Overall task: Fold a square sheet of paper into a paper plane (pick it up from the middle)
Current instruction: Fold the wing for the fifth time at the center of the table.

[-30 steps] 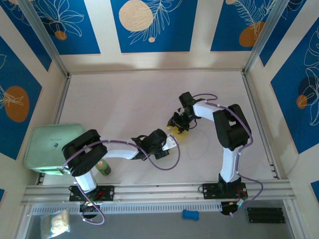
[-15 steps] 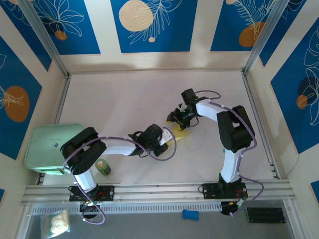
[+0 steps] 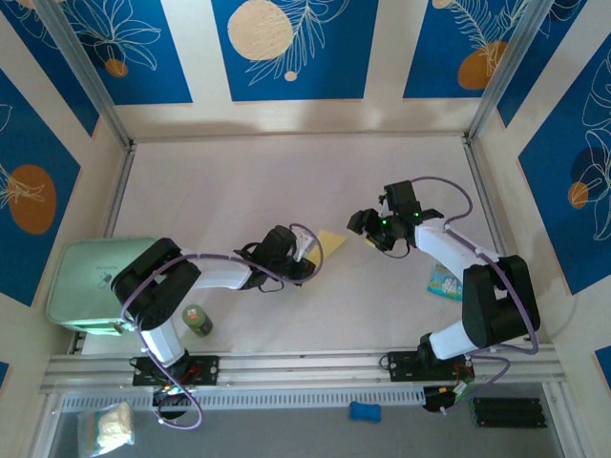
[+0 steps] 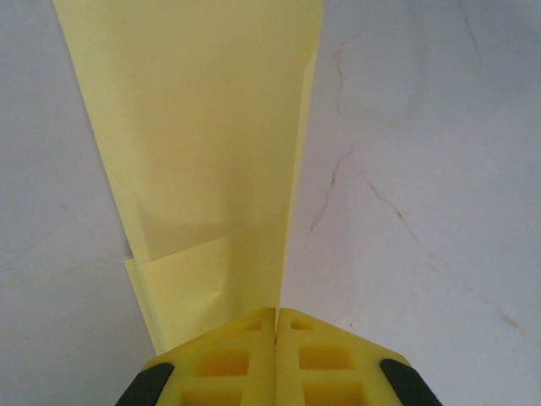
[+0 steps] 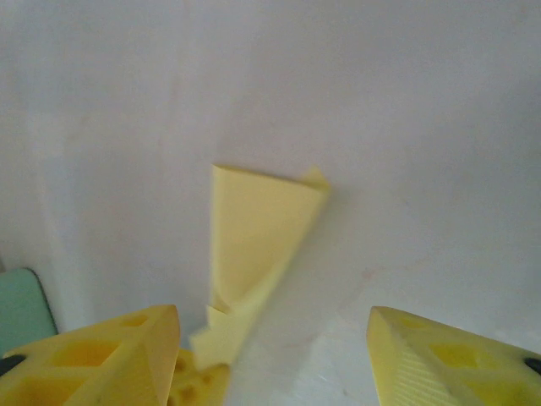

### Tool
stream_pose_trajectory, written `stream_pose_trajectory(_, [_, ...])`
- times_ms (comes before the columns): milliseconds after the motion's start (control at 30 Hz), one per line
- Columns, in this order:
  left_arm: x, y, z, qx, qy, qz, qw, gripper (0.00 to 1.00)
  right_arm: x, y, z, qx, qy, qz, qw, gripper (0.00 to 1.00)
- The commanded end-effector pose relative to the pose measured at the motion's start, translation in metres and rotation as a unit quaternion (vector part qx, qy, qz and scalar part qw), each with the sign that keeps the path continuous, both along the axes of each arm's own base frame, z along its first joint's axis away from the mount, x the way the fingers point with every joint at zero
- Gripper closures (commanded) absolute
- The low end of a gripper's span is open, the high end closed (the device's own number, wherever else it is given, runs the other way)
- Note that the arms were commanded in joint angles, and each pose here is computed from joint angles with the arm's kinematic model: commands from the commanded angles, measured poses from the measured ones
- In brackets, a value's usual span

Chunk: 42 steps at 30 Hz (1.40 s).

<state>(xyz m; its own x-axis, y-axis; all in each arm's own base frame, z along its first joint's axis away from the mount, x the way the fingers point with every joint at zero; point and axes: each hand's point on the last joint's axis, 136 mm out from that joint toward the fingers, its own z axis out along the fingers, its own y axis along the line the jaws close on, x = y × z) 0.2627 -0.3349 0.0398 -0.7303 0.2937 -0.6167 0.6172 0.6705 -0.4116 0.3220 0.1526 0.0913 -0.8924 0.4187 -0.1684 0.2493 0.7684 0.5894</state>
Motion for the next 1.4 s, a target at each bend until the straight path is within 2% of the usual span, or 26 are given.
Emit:
stream_pose_trajectory(0, [0.004,-0.004,0.004,-0.048,0.058,0.032,0.997,1.0,0.0,0.004,0.006,0.004,-0.028,0.017,0.999,0.39])
stream_pose_trajectory(200, [0.014,-0.003,0.001,-0.087,0.119,0.077,0.986,1.0,-0.007,0.024,-0.003,0.006,-0.031,0.068,0.997,0.41])
stream_pose_trajectory(533, [0.024,0.001,0.0,-0.146,0.184,0.13,0.963,1.0,-0.008,0.055,-0.023,0.021,-0.014,0.125,0.992,0.42])
stream_pose_trajectory(733, [0.026,0.004,-0.004,-0.153,0.196,0.145,0.958,1.0,-0.004,0.068,-0.037,0.018,0.003,0.145,0.989,0.44])
stream_pose_trajectory(867, [0.027,0.008,-0.008,-0.156,0.203,0.156,0.954,1.0,0.0,0.079,-0.04,0.022,0.006,0.16,0.987,0.49])
stream_pose_trajectory(1367, [0.028,0.015,-0.013,-0.174,0.215,0.176,0.945,1.0,0.008,0.098,-0.066,0.008,0.041,0.184,0.982,0.51])
